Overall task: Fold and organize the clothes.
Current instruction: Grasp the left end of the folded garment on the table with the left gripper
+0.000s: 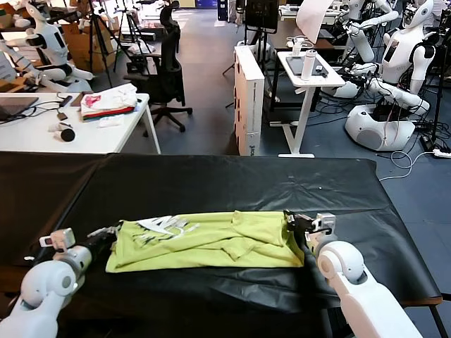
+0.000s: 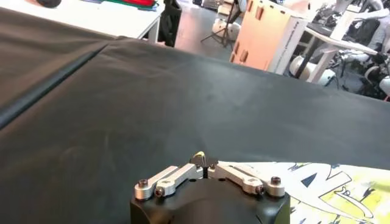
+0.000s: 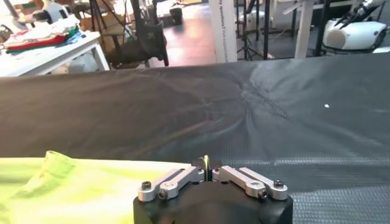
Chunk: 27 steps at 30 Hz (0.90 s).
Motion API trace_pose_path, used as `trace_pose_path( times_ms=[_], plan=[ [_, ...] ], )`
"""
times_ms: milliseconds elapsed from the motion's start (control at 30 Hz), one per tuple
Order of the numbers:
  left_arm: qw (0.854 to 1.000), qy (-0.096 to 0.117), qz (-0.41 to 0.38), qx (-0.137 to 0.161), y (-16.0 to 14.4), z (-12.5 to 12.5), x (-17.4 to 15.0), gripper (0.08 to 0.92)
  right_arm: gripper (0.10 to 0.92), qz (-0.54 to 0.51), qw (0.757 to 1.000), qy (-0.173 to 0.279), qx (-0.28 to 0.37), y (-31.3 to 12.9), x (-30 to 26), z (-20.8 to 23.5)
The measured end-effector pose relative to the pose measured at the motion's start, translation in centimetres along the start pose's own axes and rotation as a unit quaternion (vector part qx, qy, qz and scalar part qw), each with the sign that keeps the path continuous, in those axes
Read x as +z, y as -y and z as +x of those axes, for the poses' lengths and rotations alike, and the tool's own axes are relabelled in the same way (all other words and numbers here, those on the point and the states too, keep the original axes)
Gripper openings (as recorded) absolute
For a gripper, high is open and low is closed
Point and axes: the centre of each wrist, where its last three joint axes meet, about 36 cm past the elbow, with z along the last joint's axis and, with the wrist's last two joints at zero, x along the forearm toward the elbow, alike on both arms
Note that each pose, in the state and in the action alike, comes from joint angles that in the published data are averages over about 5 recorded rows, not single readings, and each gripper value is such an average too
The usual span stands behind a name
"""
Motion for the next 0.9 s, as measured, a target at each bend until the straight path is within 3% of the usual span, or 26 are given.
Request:
trace_pose_path(
  times_ms=[100, 333, 433, 500, 667, 767, 900],
  plan=[
    [1.000, 0.006, -0.006, 0.001, 0.0, 0.0, -0.2, 0.350, 0.265, 0.000, 1.000, 0.016, -0.012, 0.3, -0.2, 0.4],
    [1.000, 0.008, -0.011, -0.007, -0.9, 1.1, -1.1, 0.788, 0.671, 0.030, 0.995, 0.088, -0.023, 1.5, -0.6, 2.5],
    [1.000, -0.003, -0.002, -0.006, -1.5, 2.1, -1.8, 0.886, 0.831, 0.071, 0.987, 0.140, -0.027, 2.0, -0.4, 4.0],
    [1.000, -0.018, 0.007, -0.004, -1.9, 3.0, -2.3, 0.900, 0.886, 0.096, 0.978, 0.179, -0.037, 2.3, 0.0, 5.3],
    [0.996, -0.068, 0.046, 0.025, -1.9, 5.0, -2.9, 0.907, 0.906, 0.124, 0.957, 0.253, -0.073, 2.6, 1.6, 8.6],
    [0.993, -0.086, 0.064, 0.044, -1.9, 5.5, -2.6, 0.907, 0.907, 0.127, 0.953, 0.264, -0.077, 2.7, 2.9, 10.7],
    [0.991, -0.093, 0.076, 0.063, -2.1, 5.6, -2.2, 0.907, 0.907, 0.123, 0.956, 0.259, -0.062, 3.4, 4.6, 13.0]
  ],
)
